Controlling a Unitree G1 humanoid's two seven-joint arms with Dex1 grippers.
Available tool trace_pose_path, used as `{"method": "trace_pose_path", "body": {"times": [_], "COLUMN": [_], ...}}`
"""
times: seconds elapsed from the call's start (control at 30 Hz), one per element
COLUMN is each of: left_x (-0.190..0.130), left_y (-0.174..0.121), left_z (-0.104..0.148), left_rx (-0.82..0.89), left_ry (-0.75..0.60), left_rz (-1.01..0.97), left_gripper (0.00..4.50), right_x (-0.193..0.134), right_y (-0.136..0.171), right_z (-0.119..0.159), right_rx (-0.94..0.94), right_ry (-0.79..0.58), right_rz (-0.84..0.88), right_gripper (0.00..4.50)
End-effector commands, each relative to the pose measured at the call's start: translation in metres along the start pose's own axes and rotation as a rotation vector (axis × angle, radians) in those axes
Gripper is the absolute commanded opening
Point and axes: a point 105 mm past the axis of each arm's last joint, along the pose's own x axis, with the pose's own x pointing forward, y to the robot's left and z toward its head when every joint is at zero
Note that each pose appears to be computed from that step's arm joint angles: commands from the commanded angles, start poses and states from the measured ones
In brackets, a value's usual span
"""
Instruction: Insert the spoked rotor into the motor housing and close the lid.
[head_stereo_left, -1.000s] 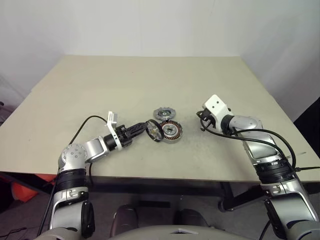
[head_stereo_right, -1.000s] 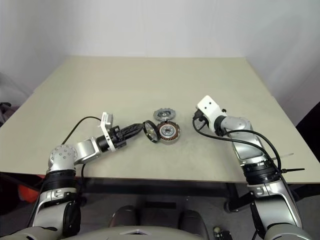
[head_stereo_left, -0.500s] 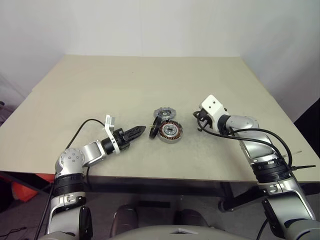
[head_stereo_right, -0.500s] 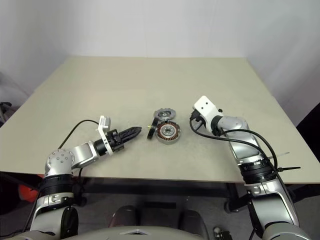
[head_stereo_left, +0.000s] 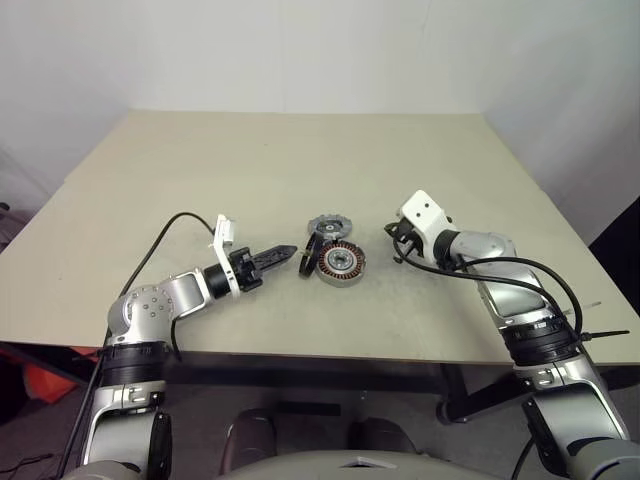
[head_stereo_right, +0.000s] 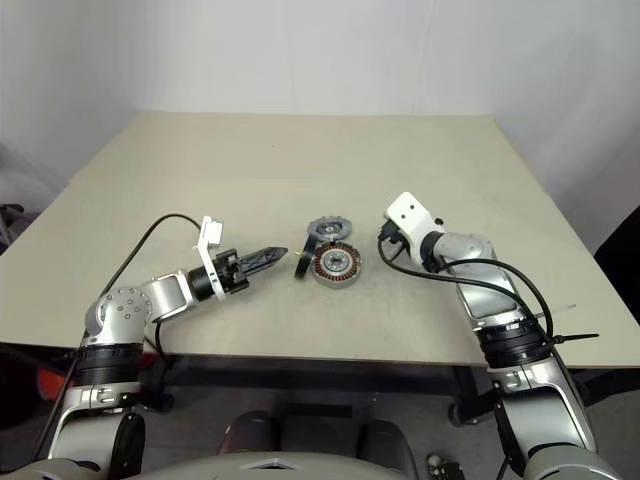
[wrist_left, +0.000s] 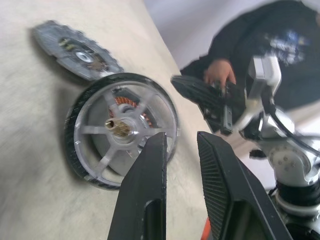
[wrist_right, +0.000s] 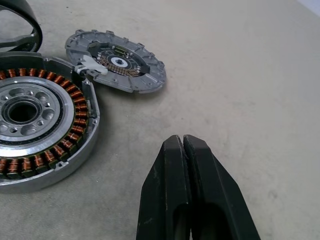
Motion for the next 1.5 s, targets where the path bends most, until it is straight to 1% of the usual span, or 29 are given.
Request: {"method": "trace_pose_path", "body": {"times": [0.03,0.27,0.3,0.33,0.4,0.7,0.93,1.03,1.2,1.5], "left_x": [0.008,0.015,0.016,0.017,0.017,0.023,0.028,0.027,0.025,0.02], "left_y": [-0.015,-0.021,-0.019,-0.016,-0.013,-0.015,-0.015,-0.01,-0.006,-0.004], "left_z": [0.012,0.007,0.007,0.006,0.006,0.0,-0.013,-0.013,-0.011,-0.012], "left_rx": [0.136,0.262,0.276,0.284,0.297,0.333,0.338,0.331,0.332,0.327], "left_ry": [0.03,0.098,0.103,0.106,0.112,0.133,0.17,0.165,0.158,0.151], "left_rz": [-0.019,-0.032,-0.016,0.002,0.019,0.005,-0.018,0.005,0.02,0.021], "left_gripper": [1.02,1.02,1.39,1.6,2.17,2.17,2.17,1.6,0.01,0.01], "right_x": [-0.002,-0.001,-0.001,-0.001,-0.002,-0.002,-0.002,-0.002,-0.002,0.0], "right_y": [-0.005,-0.003,-0.003,-0.003,-0.003,-0.003,-0.002,-0.003,-0.003,-0.002], "right_z": [0.017,0.016,0.016,0.016,0.015,0.015,0.015,0.015,0.014,0.015], "right_rx": [-0.036,-0.031,-0.029,-0.028,-0.028,-0.028,-0.034,-0.035,-0.035,-0.04], "right_ry": [-0.053,-0.055,-0.056,-0.056,-0.056,-0.057,-0.058,-0.058,-0.057,-0.059], "right_rz": [-0.016,-0.019,-0.02,-0.021,-0.023,-0.026,-0.026,-0.029,-0.03,-0.026], "right_gripper": [0.0,0.0,0.0,0.0,0.0,0.0,0.0,0.0,0.0,0.0]}}
